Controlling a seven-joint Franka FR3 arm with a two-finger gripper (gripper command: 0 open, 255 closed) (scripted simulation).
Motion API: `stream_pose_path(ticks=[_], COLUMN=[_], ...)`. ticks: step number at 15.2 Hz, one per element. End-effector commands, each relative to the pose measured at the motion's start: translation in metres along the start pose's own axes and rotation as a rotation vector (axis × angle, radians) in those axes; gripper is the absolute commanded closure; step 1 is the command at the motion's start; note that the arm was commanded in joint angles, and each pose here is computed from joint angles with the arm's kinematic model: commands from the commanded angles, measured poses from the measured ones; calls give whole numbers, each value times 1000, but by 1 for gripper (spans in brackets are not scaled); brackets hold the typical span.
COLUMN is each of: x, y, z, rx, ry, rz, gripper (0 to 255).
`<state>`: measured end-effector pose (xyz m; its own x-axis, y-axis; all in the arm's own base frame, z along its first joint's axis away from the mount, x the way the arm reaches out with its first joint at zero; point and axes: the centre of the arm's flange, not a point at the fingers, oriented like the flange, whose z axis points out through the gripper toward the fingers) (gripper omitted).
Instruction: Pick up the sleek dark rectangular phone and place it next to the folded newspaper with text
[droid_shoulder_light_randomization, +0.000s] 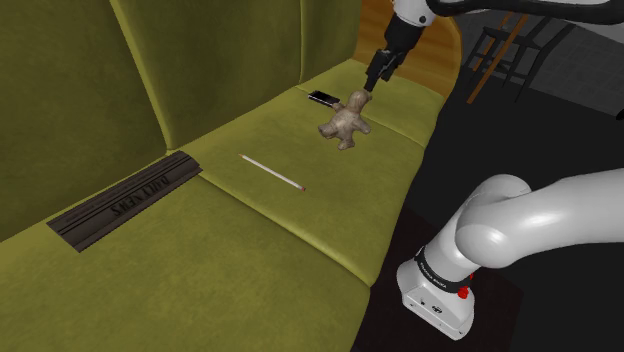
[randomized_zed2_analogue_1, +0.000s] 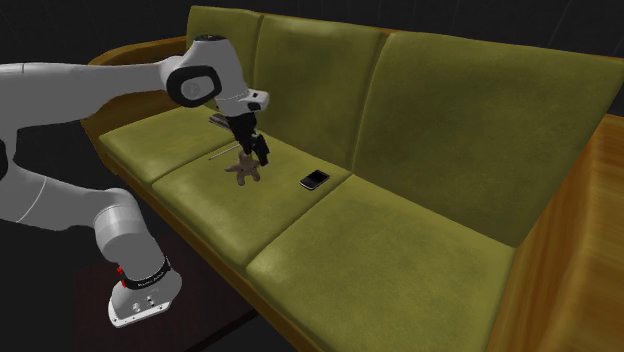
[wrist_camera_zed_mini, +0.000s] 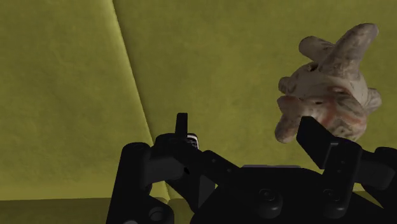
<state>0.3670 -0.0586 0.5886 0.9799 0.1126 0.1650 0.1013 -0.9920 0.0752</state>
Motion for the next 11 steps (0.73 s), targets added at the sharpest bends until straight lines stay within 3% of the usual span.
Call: stream_pose_path(ticks=[1, 11], x=[20, 114], y=[12, 63], z=[15, 99], rx=[16, 104], ry=[5, 30], rz=[-37, -215], gripper=[0, 0])
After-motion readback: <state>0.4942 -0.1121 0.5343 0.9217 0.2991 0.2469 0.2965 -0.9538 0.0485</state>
